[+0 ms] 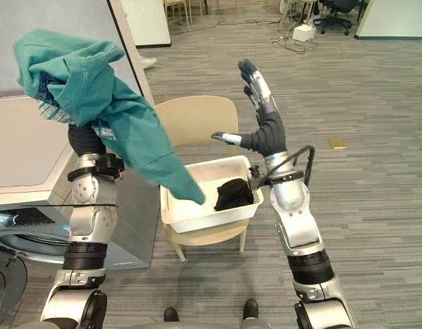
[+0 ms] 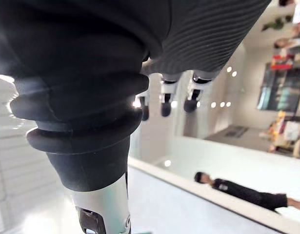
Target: Pick up the laundry basket with both hands and put the clothes into the washing machine.
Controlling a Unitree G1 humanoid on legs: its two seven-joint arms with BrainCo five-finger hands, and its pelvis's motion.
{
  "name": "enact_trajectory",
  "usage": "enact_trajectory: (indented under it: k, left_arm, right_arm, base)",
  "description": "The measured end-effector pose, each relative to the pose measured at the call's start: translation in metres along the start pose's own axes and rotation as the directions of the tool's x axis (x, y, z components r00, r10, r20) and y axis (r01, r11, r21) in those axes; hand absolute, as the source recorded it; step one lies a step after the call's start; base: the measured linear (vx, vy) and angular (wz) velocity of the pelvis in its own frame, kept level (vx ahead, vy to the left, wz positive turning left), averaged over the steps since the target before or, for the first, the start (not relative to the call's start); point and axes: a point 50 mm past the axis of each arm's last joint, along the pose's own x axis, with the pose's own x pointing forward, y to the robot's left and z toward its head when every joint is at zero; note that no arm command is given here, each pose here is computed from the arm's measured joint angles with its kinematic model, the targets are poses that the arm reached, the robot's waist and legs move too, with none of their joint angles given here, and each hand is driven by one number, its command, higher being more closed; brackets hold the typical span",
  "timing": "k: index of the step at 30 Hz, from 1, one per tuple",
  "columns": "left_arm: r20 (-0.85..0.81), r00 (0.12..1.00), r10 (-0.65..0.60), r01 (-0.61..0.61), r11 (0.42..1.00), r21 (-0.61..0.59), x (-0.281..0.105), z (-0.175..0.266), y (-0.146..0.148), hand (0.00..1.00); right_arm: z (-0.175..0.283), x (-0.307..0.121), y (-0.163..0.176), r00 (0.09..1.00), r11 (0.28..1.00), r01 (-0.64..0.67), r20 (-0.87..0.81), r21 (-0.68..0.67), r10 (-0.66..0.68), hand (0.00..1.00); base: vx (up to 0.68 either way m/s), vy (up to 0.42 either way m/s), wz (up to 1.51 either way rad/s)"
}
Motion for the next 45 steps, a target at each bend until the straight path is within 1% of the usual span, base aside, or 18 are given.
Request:
enact_trajectory:
  k: [6, 11, 12, 14, 15, 16, 17, 20, 23, 24, 27, 30, 33, 34, 35, 38, 41, 45]
  left_arm:
    - [0.026, 0.992, 0.123, -0.124, 0.992, 0.014, -0.006, 0.006, 0.033, 1.0]
    - [0.06, 0.969, 0.241, -0.243, 0.969, 0.038, -0.02, 0.015, 0.067, 1.0]
    - [0.061, 0.966, 0.252, -0.255, 0.966, 0.044, -0.026, 0.017, 0.072, 1.0]
    - [0.061, 0.962, 0.266, -0.268, 0.963, 0.017, -0.038, 0.017, 0.07, 1.0]
    - [0.061, 0.959, 0.276, -0.276, 0.961, 0.004, -0.04, 0.016, 0.069, 1.0]
    - [0.06, 0.95, 0.306, -0.305, 0.952, -0.011, -0.047, 0.015, 0.069, 1.0]
    - [0.059, 0.933, 0.354, -0.355, 0.935, -0.002, -0.055, 0.015, 0.077, 1.0]
    - [0.052, 0.917, 0.396, -0.398, 0.916, 0.043, -0.071, 0.017, 0.091, 1.0]
    - [0.13, 0.933, 0.335, -0.35, 0.93, 0.11, -0.084, 0.044, 0.091, 1.0]
    - [0.178, 0.935, 0.308, -0.336, 0.929, 0.158, -0.087, 0.056, 0.092, 1.0]
    - [0.241, 0.927, 0.286, -0.338, 0.917, 0.211, -0.091, 0.075, 0.095, 1.0]
    - [0.258, 0.929, 0.266, -0.325, 0.919, 0.222, -0.091, 0.079, 0.091, 1.0]
    - [0.257, 0.925, 0.281, -0.338, 0.917, 0.214, -0.096, 0.079, 0.091, 1.0]
    - [0.244, 0.919, 0.31, -0.363, 0.908, 0.21, -0.1, 0.076, 0.093, 1.0]
    - [0.24, 0.917, 0.318, -0.37, 0.904, 0.214, -0.101, 0.075, 0.095, 1.0]
    - [0.19, 0.917, 0.351, -0.388, 0.894, 0.225, -0.107, 0.065, 0.099, 1.0]
    - [0.174, 0.92, 0.352, -0.385, 0.895, 0.224, -0.108, 0.06, 0.095, 1.0]
    - [0.13, 0.946, 0.296, -0.313, 0.94, 0.134, -0.096, 0.041, 0.068, 1.0]
  right_arm:
    - [-0.046, -0.031, -0.03, 0.962, 0.988, 0.108, -0.238, -0.111, -0.132, 0.0]
    - [-0.086, -0.076, -0.08, 0.817, 0.916, 0.219, -0.45, -0.335, -0.36, 0.0]
    - [-0.097, -0.1, -0.104, 0.728, 0.868, 0.273, -0.501, -0.415, -0.468, 0.0]
    - [-0.115, -0.177, -0.162, 0.394, 0.713, 0.362, -0.594, -0.601, -0.701, 0.0]
    - [-0.116, -0.203, -0.176, 0.274, 0.662, 0.361, -0.603, -0.657, -0.749, 0.0]
    - [-0.112, -0.251, -0.198, 0.067, 0.586, 0.325, -0.6, -0.742, -0.797, 0.0]
    - [-0.11, -0.289, -0.204, -0.09, 0.567, 0.272, -0.607, -0.778, -0.79, 0.0]
    - [-0.111, -0.345, -0.186, -0.291, 0.623, 0.208, -0.656, -0.754, -0.696, 0.0]
    - [-0.103, -0.406, -0.137, -0.426, 0.764, 0.155, -0.74, -0.627, -0.521, 0.0]
    - [-0.09, -0.441, -0.106, -0.513, 0.832, 0.13, -0.755, -0.539, -0.408, 0.0]
    - [-0.059, -0.49, -0.053, -0.645, 0.895, 0.137, -0.724, -0.425, -0.246, 0.0]
    - [-0.05, -0.502, -0.024, -0.678, 0.914, 0.173, -0.718, -0.367, -0.16, 0.0]
    - [-0.074, -0.48, 0.005, -0.597, 0.97, 0.139, -0.798, -0.199, -0.078, 0.0]
    - [-0.093, -0.457, 0.033, -0.524, 0.994, 0.101, -0.852, -0.05, 0.01, 0.0]
    - [-0.099, -0.45, 0.042, -0.497, 0.997, 0.077, -0.867, 0.004, 0.042, 0.0]
    - [-0.105, -0.439, 0.045, -0.445, 0.984, -0.097, -0.891, 0.146, 0.089, 0.0]
    - [-0.105, -0.439, 0.048, -0.446, 0.957, -0.189, -0.888, 0.219, 0.115, 0.0]
    - [-0.102, -0.444, 0.034, -0.461, 0.96, -0.209, -0.884, 0.188, 0.073, 0.0]
  base:
    - [0.01, 0.0, 0.0]
    - [0.0, 0.001, 0.09]
    - [-0.03, 0.0, 0.87]
    - [-0.03, -0.003, 1.5]
    - [0.0, -0.001, 1.6]
    - [-0.01, 0.008, 1.37]
    - [-0.01, 0.002, 1.09]
    - [0.04, -0.033, 0.4]
    - [0.09, -0.047, 0.0]
    - [0.06, 0.019, 0.3]
    - [0.02, 0.07, 0.39]
    - [-0.01, 0.122, 0.42]
    - [-0.04, 0.218, 0.38]
    - [-0.06, 0.154, 0.22]
    - [-0.06, 0.118, 0.31]
    - [-0.03, -0.008, 0.44]
    - [-0.02, -0.086, 0.72]
    - [-0.01, -0.06, 1.45]
